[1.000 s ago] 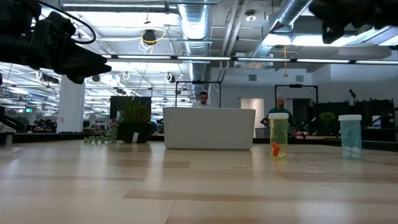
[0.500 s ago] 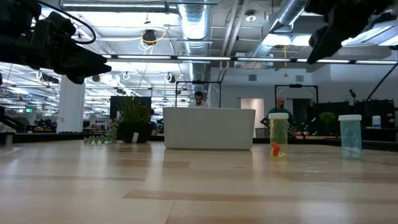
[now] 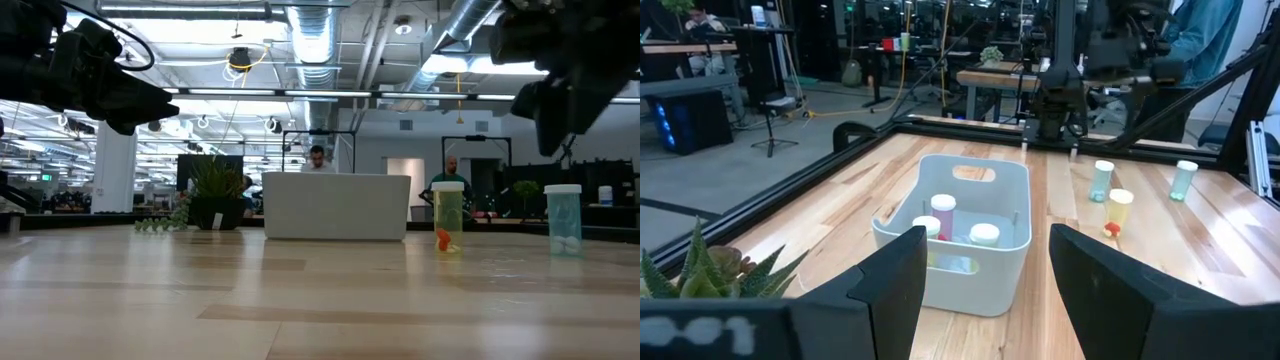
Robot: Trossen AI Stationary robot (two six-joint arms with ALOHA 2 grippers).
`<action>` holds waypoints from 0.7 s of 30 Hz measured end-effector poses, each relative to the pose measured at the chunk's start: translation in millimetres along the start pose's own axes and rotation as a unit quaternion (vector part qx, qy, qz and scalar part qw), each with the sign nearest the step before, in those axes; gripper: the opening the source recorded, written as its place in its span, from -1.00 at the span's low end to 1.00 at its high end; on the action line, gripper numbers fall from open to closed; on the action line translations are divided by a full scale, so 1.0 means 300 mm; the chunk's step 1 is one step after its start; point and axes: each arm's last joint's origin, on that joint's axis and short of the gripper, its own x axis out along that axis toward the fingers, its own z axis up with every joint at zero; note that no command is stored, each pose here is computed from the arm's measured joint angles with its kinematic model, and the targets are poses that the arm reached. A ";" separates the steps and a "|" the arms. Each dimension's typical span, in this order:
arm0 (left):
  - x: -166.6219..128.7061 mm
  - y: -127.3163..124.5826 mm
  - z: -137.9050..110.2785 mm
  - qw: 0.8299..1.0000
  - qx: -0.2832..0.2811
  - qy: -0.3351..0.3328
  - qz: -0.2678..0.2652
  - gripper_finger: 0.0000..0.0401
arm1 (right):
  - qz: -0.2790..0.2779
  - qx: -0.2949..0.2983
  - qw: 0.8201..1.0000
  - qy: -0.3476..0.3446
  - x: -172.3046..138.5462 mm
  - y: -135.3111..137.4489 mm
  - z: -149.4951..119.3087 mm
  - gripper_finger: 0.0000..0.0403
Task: Pick and place pill bottles into a basket
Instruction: Put the top blue pill bottle into the gray bin
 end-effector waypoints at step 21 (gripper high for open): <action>0.000 0.000 0.000 1.000 -0.001 0.000 0.000 0.00 | -0.072 -0.024 0.994 0.077 0.229 0.044 0.025 0.24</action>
